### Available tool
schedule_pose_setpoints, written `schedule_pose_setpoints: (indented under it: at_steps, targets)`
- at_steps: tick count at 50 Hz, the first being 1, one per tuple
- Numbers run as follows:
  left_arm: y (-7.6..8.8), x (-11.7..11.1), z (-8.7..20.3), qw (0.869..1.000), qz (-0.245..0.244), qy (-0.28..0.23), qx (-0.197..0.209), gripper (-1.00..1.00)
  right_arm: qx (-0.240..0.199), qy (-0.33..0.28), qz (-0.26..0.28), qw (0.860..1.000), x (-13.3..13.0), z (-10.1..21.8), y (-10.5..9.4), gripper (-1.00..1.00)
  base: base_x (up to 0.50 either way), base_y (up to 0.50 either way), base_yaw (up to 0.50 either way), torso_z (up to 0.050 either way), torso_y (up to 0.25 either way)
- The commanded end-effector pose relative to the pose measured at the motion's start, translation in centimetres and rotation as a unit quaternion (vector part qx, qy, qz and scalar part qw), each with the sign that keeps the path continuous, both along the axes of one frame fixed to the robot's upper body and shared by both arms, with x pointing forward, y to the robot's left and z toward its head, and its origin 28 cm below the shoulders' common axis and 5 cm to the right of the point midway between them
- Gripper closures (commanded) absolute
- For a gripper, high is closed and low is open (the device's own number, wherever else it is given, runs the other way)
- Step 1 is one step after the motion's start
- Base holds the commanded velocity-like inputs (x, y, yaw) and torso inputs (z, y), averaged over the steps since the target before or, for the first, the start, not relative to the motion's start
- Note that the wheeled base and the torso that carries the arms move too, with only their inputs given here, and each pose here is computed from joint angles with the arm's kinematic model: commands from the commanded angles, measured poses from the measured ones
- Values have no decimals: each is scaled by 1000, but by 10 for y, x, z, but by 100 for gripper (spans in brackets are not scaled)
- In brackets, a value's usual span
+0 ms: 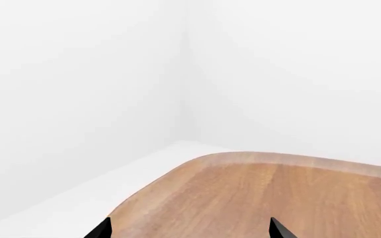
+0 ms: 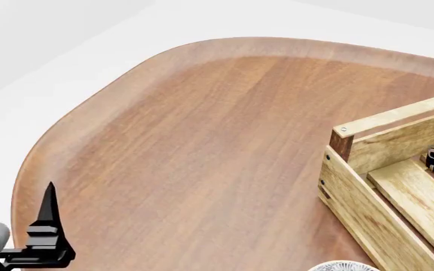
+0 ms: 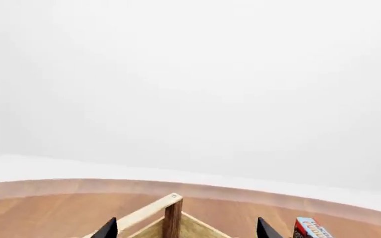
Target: Pick up the salad dressing and put it in the tray.
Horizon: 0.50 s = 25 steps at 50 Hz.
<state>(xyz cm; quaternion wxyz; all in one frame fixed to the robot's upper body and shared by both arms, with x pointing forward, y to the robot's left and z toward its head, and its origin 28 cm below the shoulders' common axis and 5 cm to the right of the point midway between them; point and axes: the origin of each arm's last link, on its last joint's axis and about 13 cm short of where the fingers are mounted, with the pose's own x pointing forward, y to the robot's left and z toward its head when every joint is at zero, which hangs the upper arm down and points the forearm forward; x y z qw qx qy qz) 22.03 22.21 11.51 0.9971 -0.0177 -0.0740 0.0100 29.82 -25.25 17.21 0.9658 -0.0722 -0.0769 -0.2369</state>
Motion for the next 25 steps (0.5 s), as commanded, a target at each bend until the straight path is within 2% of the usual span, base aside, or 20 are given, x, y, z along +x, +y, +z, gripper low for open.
schedule_pose_setpoints:
  at_steps: [1,7,14,16,20,25]
  targets:
    - [1,-1,1,1000,2,-8,-8,-100,-40,-84,53,994,-40,21,34,-100,0,0,0,0,0]
    - [4,-4,5,998,8,-54,-32,-100,-52,-141,83,985,-65,26,54,-100,0,0,0,0,0]
    - [4,-7,6,995,14,-89,-33,-100,-67,-178,87,978,-80,19,70,-100,0,0,0,0,0]
    - [5,-8,7,994,17,-98,-40,-100,-72,-199,82,974,-84,18,73,-100,0,0,0,0,0]
    - [5,-8,7,993,13,-101,-53,-100,-44,-216,81,972,-87,15,76,-100,0,0,0,0,0]
    - [7,-8,9,991,9,-110,-76,-100,-71,-263,51,961,-91,6,81,-100,0,0,0,0,0]
